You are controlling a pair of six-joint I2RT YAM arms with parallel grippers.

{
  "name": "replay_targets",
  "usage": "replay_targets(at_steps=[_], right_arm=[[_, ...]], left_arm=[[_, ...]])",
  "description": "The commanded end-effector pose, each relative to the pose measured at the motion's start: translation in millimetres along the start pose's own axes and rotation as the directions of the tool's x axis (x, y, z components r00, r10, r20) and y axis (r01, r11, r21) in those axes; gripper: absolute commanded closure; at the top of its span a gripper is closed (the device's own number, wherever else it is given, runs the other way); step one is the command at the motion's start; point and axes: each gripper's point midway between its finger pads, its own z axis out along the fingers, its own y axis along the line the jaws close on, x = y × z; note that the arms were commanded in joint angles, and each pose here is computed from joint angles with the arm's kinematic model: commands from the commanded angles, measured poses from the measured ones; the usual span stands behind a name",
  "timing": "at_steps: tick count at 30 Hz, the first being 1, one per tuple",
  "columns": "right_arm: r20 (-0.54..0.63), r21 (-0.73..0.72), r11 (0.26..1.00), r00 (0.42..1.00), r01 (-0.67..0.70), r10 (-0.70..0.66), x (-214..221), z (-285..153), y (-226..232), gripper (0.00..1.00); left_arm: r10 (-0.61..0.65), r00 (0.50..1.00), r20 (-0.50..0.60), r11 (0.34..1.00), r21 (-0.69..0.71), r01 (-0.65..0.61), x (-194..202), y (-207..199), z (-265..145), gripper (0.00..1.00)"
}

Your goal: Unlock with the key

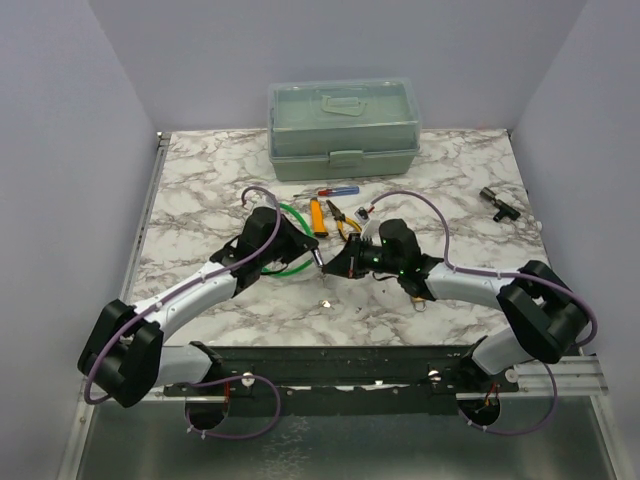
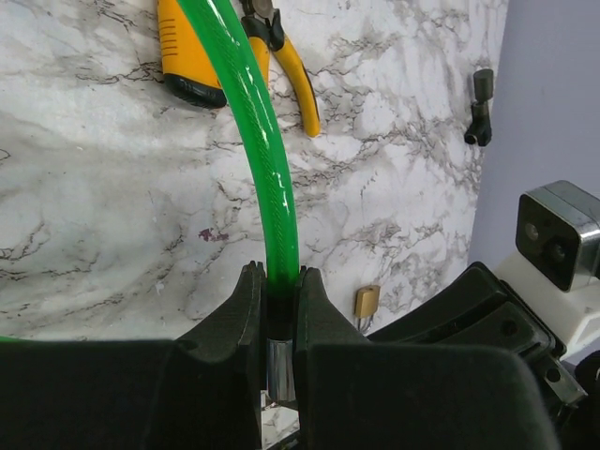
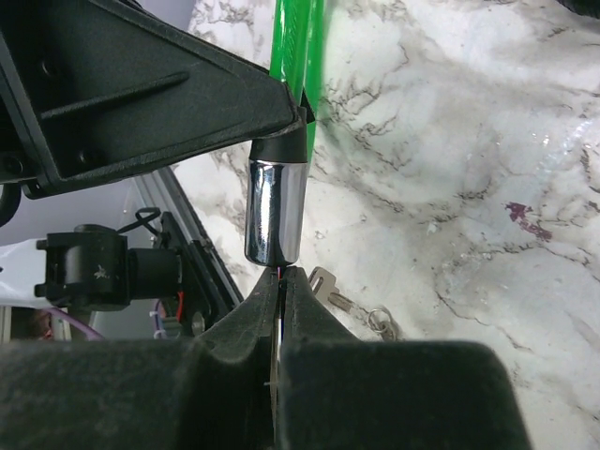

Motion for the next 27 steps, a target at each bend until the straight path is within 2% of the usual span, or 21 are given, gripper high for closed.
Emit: replay_targets(at_steps=[1, 12, 27], right_arm=[[0.083, -0.147, 0.989, 0.997, 0.015, -0.003, -24, -7, 38, 0.99], [0.104, -0.378, 0.925, 0.991, -0.042, 0.087, -42, -25, 69, 0.99], [0.087, -0.582, 0.81, 0.985, -0.07, 0.148, -62, -44, 110, 0.99]], left_arm=[[-0.023, 1.0, -0.02, 0.99, 0.137, 0.026, 3, -26, -18, 1.0], [-0.022, 0.999, 0.048, 0.953, 0.303, 0.006, -4, -49, -57, 1.0], [-0.022, 0.992, 0.127, 0.854, 0.518, -0.048, -6, -73, -102, 1.0]])
